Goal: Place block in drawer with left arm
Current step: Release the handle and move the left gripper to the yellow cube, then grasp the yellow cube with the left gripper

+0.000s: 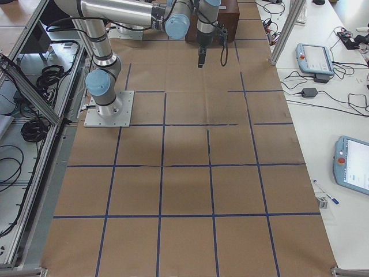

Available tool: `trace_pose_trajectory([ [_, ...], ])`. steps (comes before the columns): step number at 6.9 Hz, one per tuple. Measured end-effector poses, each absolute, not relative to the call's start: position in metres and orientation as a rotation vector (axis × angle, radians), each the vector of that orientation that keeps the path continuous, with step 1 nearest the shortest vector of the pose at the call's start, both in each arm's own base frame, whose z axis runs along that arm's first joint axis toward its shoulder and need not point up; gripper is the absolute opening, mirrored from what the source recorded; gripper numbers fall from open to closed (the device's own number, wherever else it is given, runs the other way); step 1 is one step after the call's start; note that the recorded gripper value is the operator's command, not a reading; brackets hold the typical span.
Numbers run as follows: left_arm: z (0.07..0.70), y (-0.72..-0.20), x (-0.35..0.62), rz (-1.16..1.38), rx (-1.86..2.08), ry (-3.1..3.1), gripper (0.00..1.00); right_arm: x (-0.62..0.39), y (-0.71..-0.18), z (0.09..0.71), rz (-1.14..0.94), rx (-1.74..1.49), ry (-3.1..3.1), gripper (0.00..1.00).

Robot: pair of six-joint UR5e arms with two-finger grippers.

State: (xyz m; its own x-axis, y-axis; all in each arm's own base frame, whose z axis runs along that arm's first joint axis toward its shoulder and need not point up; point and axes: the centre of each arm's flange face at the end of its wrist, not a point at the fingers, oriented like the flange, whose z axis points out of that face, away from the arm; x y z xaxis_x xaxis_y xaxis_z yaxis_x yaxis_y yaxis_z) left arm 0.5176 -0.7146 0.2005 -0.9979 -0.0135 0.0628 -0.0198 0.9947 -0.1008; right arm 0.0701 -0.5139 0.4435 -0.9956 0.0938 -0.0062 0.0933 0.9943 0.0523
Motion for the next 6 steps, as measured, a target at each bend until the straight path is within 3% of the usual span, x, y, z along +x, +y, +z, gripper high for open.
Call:
trace_pose_trajectory([
  [1,0.19,-0.717,0.517,0.156,0.025,-3.075,0.98,0.07,-0.514,0.443,0.082,0.147,3.128,1.0],
  [2,0.181,-0.72,0.515,0.15,0.021,-3.072,0.89,0.07,-0.514,0.443,0.082,0.147,3.128,1.0],
  [3,0.174,-0.723,0.512,0.145,0.013,-3.07,0.71,0.07,-0.514,0.444,0.082,0.147,3.128,1.0],
  [6,0.174,-0.725,0.51,0.144,0.007,-3.079,0.35,0.07,-0.514,0.444,0.08,0.147,3.128,1.0],
])
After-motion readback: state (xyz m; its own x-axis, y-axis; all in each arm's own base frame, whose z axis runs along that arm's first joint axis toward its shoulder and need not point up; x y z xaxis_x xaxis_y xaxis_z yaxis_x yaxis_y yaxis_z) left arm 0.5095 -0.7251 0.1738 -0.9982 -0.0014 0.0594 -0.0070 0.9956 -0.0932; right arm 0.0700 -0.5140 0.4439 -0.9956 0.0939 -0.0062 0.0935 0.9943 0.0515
